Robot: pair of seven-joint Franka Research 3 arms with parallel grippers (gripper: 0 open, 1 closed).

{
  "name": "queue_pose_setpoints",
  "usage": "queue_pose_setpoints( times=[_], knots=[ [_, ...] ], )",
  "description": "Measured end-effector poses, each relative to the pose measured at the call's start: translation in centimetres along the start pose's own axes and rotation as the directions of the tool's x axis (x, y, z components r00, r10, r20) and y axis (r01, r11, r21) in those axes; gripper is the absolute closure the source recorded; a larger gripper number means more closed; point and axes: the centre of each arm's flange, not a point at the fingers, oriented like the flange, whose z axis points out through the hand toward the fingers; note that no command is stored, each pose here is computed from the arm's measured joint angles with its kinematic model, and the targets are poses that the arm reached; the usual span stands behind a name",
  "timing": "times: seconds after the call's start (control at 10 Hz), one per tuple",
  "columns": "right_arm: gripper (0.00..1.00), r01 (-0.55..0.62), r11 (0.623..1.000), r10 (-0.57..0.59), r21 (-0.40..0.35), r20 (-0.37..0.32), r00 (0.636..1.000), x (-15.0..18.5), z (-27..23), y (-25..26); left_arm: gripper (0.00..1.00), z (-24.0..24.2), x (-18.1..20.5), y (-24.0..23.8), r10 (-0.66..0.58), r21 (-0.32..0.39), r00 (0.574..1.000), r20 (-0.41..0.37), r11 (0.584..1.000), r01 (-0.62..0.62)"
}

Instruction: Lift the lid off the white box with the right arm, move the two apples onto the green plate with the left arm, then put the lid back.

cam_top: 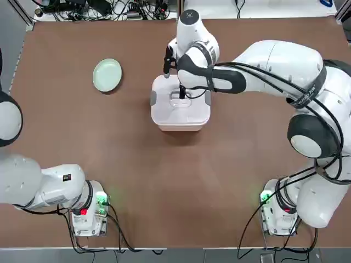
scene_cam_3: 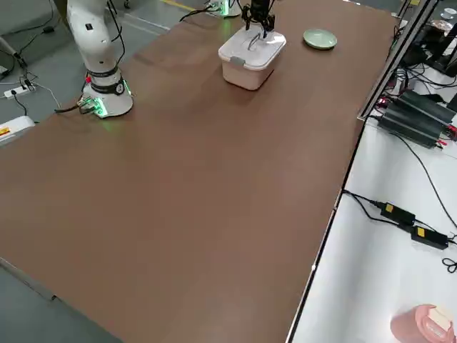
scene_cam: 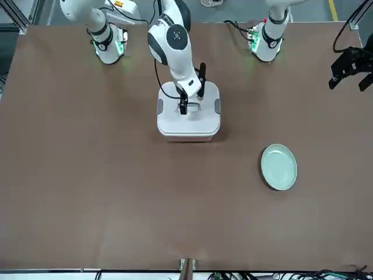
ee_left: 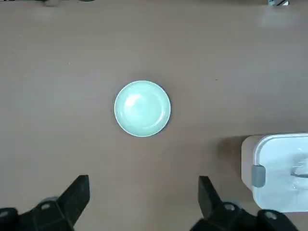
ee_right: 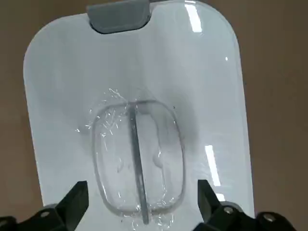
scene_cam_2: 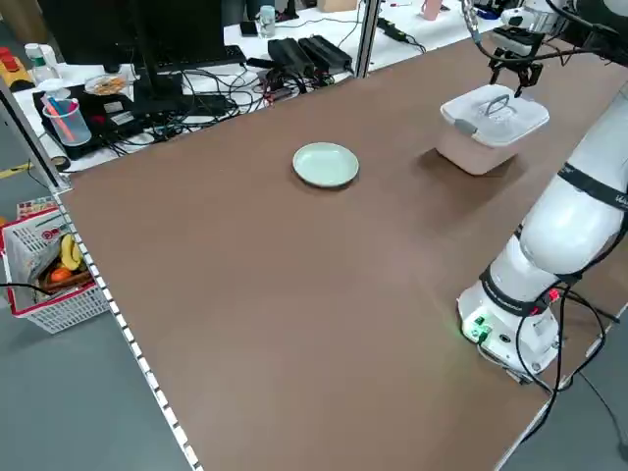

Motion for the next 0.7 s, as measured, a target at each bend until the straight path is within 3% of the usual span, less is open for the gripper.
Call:
queue_pose_setpoints(
  times=[0.7],
  knots=[
    [0.0, -0.021, 0.999, 0.021, -0.036, -0.011, 1.0, -0.1, 0.9, 0.4, 0.0, -3.0, -2.1, 1.1, 0.009, -0.029, 1.0, -0.024, 1.0, -0.01]
  ],
)
